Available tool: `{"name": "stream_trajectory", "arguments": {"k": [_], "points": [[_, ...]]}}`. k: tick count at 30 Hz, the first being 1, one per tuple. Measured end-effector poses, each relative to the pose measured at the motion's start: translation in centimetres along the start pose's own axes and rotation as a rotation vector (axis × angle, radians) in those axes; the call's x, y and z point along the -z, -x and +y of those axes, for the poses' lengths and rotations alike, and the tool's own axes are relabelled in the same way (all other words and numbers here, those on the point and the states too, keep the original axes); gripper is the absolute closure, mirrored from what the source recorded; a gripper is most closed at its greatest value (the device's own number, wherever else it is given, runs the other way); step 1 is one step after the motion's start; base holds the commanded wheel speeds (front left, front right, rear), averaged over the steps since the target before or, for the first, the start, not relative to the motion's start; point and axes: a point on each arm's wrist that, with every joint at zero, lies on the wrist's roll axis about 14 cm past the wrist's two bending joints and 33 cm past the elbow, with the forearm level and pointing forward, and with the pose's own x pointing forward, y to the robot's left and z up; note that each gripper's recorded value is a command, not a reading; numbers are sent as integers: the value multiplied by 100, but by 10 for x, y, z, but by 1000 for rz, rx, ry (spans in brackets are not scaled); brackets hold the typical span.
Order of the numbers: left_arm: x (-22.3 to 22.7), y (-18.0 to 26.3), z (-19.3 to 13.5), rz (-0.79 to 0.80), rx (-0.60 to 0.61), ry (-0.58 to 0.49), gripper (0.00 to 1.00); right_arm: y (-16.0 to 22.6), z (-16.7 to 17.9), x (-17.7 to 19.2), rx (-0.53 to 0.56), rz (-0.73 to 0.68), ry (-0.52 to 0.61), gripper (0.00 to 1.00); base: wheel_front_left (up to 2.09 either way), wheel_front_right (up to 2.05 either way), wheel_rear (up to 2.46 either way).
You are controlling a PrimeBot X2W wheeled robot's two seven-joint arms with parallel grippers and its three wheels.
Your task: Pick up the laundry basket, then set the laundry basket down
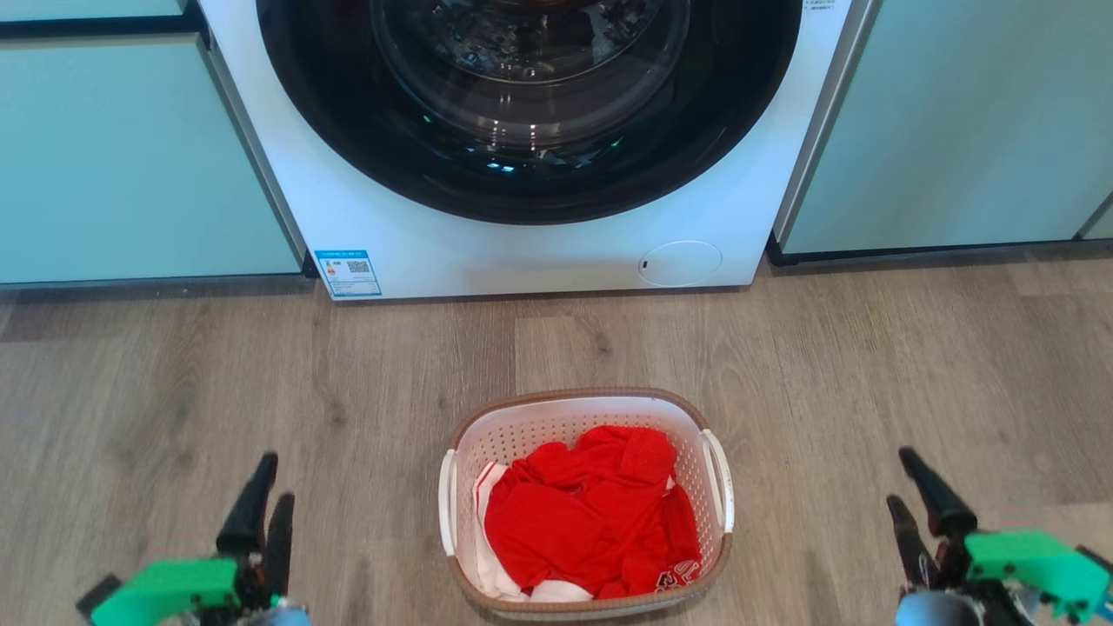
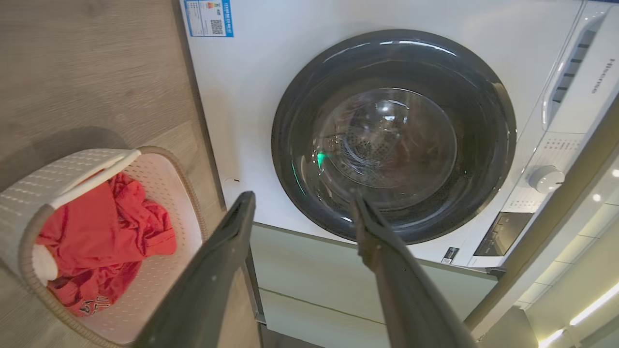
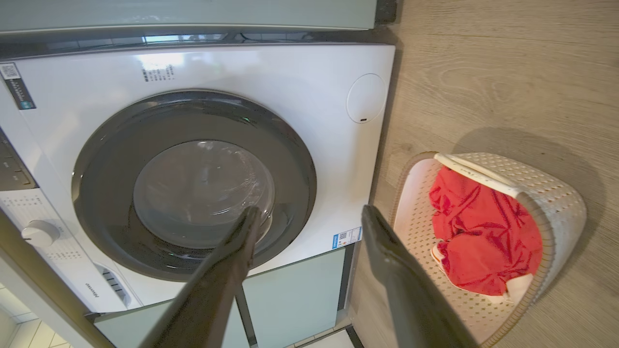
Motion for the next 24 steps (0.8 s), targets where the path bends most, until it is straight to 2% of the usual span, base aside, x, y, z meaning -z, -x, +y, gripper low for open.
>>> {"name": "stream_trajectory", "arguments": {"k": [3,15,24], "points": [[0,8,16,-8,-42,6,0,6,-12,1,34,0,0,0,0,0,0],[3,5,5,-13,-13,-48,0,4,-8,5,22,-3,44,0,0,0,0],[4,4,-3,-21,6,-130,0,3,-3,7,10,-6,134,0,0,0,0]]}}
